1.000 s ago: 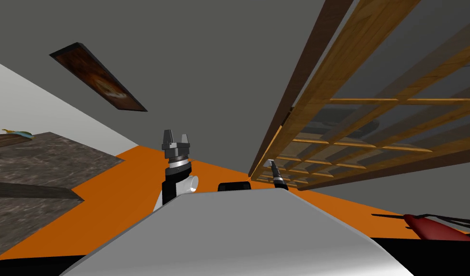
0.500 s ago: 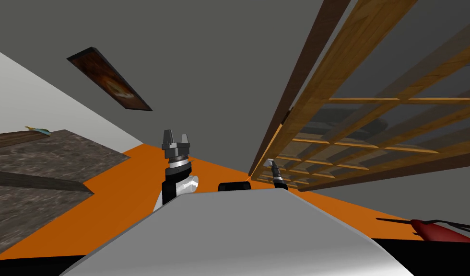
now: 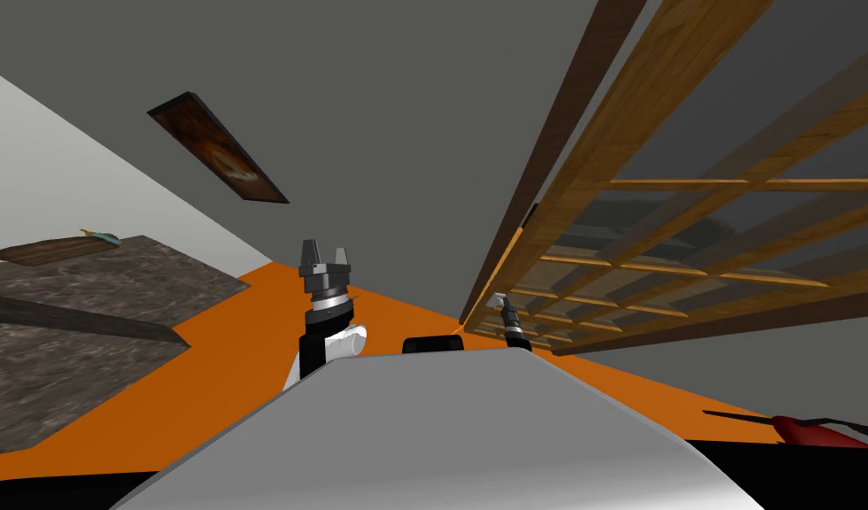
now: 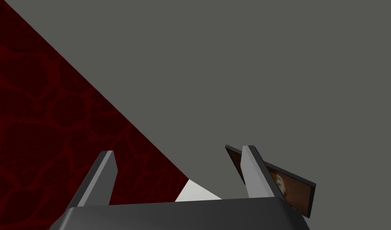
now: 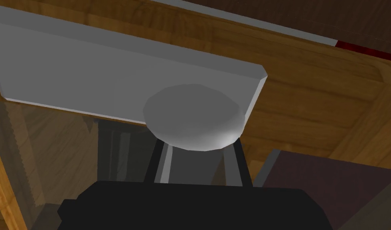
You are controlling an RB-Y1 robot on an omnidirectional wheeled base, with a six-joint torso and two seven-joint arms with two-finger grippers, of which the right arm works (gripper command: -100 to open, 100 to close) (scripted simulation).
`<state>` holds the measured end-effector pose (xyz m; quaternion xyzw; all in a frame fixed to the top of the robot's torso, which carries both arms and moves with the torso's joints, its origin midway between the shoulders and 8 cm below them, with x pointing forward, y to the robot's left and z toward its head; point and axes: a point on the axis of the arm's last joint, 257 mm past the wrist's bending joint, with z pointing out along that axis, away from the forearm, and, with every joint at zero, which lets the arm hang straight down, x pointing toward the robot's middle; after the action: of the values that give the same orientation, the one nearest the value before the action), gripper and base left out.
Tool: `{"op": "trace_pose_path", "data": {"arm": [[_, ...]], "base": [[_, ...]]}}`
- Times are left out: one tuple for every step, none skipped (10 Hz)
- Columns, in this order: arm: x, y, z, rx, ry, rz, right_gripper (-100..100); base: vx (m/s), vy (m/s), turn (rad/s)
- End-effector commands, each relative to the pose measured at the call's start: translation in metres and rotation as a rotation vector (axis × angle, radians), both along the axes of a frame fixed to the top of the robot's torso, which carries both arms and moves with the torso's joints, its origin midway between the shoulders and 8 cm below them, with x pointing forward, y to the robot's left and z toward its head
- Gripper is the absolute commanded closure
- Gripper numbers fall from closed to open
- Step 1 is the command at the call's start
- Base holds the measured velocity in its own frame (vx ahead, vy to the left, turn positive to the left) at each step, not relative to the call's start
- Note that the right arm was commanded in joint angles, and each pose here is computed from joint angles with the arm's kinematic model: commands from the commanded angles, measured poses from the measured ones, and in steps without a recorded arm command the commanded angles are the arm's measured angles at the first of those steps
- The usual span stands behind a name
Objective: Pull the door open
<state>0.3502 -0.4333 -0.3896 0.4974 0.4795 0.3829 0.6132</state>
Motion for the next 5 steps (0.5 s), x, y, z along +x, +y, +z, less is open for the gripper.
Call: {"op": "trace_pose_path", "data": {"arm": [[0.0048,0.0096,0.0,0.052,-0.015,0.013,100],[0.0058,0.0087,0.0001,0.095,-0.026,0.009,100],[0.0058,0.0087,0.0001,0.1,-0.027,0.009,100],[0.0067,0.0078,0.0001,0.147,-0.039,0.005,100],[0.0076,0.0068,0.0001,0.179,-0.048,0.0,100]], "base": [[-0.042,-0.018,0.038],[-0.042,-0.012,0.055],[-0.03,-0.008,0.023],[-0.032,-0.01,0.052],[-0.042,-0.021,0.093]]}}
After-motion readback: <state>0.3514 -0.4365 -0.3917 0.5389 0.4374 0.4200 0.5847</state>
